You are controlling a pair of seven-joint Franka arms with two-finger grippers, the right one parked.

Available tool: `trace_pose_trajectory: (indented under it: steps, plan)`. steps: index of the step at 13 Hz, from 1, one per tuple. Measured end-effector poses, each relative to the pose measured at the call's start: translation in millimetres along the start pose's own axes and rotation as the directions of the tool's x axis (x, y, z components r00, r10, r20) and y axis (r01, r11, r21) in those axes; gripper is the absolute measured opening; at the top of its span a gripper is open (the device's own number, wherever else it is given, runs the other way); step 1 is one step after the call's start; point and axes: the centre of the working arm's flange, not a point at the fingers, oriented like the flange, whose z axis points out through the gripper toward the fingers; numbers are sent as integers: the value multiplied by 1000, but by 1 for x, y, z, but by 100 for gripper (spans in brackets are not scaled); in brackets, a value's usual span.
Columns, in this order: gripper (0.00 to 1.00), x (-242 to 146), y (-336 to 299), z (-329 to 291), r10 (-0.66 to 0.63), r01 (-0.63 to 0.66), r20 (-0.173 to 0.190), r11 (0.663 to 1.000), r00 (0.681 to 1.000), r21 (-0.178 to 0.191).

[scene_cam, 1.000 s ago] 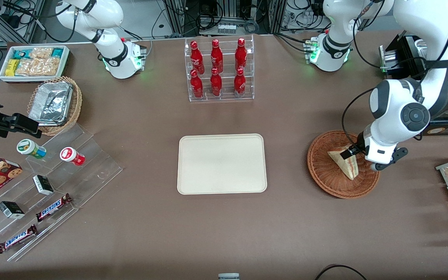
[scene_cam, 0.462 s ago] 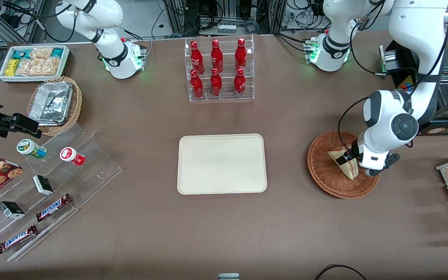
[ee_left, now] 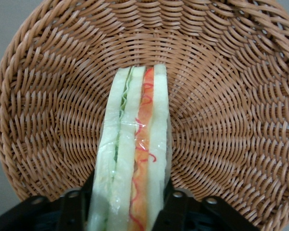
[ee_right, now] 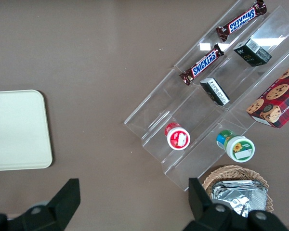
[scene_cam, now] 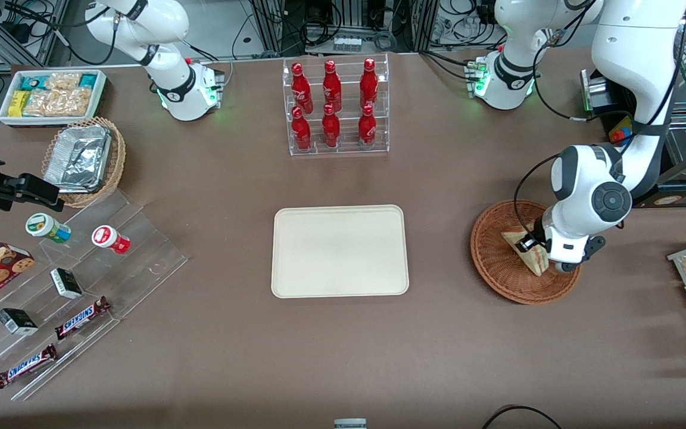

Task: Place sandwich from basket to tray
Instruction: 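Close the left gripper on the sandwich and lift it from the basket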

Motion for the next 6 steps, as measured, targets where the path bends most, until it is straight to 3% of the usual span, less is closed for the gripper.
trace_pose_trajectory:
  steps: [2, 4, 6]
  plan:
    - [33, 1, 1, -2, 0, 0, -1, 1000, 1000, -1]
    - [30, 5, 4, -15, 1, -1, 10, 1000, 1000, 11]
    - [27, 13, 10, -47, 25, -26, 19, 998, 999, 55]
